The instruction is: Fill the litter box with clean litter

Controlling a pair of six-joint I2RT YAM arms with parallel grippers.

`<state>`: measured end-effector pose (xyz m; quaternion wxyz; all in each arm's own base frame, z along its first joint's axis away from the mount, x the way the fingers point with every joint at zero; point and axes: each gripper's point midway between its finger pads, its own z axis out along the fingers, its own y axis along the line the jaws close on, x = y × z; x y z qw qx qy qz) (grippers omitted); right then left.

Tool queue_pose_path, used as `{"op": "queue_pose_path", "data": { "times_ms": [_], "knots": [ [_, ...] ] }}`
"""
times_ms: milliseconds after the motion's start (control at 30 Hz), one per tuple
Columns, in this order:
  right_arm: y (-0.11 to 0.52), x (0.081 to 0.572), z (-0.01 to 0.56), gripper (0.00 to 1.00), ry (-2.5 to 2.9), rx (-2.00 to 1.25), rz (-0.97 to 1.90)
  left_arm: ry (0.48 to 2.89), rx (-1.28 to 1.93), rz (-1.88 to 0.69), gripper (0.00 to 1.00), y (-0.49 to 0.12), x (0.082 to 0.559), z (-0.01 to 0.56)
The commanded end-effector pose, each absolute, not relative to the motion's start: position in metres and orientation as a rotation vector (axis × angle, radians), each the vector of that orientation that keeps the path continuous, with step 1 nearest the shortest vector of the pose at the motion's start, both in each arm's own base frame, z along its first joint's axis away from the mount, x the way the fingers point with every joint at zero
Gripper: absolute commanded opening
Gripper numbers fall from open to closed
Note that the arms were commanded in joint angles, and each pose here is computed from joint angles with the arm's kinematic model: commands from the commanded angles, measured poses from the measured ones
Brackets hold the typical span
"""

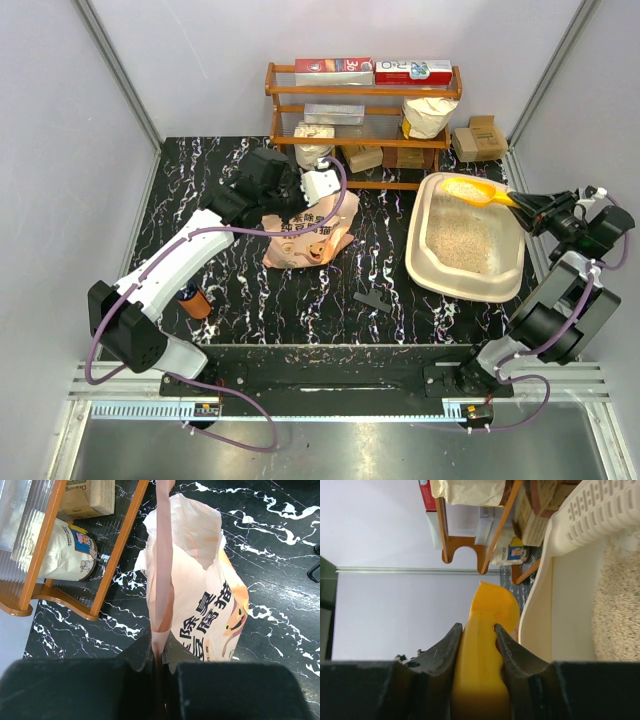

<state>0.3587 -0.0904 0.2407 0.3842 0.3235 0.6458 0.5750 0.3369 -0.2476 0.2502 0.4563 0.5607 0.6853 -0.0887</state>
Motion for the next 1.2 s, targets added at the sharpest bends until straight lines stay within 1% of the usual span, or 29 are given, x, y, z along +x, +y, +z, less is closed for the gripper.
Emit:
{"op": "queue_pose_path", "data": {
  "times_ms": [0, 67, 100, 333, 400, 533, 700, 800, 867, 1000, 1100, 1167],
  "knots": [
    [-0.097, 0.349, 0.238, 0.00, 1.667, 0.830, 1.285, 1.401, 1.254, -0.243, 0.00, -0.274, 0.351, 0.334],
    [-0.099, 0.345, 0.237, 0.00, 1.695, 0.770, 1.173, 1.399, 1.254, -0.245, 0.00, -0.273, 0.350, 0.333],
    [-0.102, 0.344, 0.229, 0.00, 1.715, 0.834, 1.128, 1.399, 1.254, -0.245, 0.00, -0.273, 0.350, 0.332],
    [-0.130, 0.334, 0.219, 0.00, 1.801, 0.818, 0.706, 1.401, 1.250, -0.248, 0.00, -0.270, 0.344, 0.329],
    [-0.138, 0.334, 0.219, 0.00, 1.821, 0.812, 0.623, 1.405, 1.252, -0.248, 0.00, -0.269, 0.344, 0.326],
    [-0.133, 0.344, 0.226, 0.00, 1.863, 0.618, 0.516, 1.405, 1.250, -0.245, 0.00, -0.267, 0.342, 0.326],
    [-0.095, 0.370, 0.242, 0.00, 1.906, 0.264, 0.367, 1.411, 1.244, -0.258, 0.00, -0.267, 0.340, 0.324],
    [-0.080, 0.375, 0.248, 0.00, 1.912, 0.050, 0.243, 1.410, 1.241, -0.263, 0.00, -0.266, 0.337, 0.325],
    [-0.077, 0.373, 0.258, 0.00, 1.884, -0.116, 0.093, 1.411, 1.246, -0.261, 0.00, -0.266, 0.336, 0.322],
    [-0.067, 0.361, 0.283, 0.00, 1.807, -0.323, -0.032, 1.406, 1.249, -0.253, 0.00, -0.262, 0.333, 0.321],
    [-0.051, 0.350, 0.313, 0.00, 1.737, -0.434, -0.043, 1.407, 1.248, -0.250, 0.00, -0.260, 0.331, 0.320],
    [-0.032, 0.343, 0.333, 0.00, 1.692, -0.503, -0.002, 1.411, 1.246, -0.251, 0.00, -0.259, 0.329, 0.319]
  ]
}}
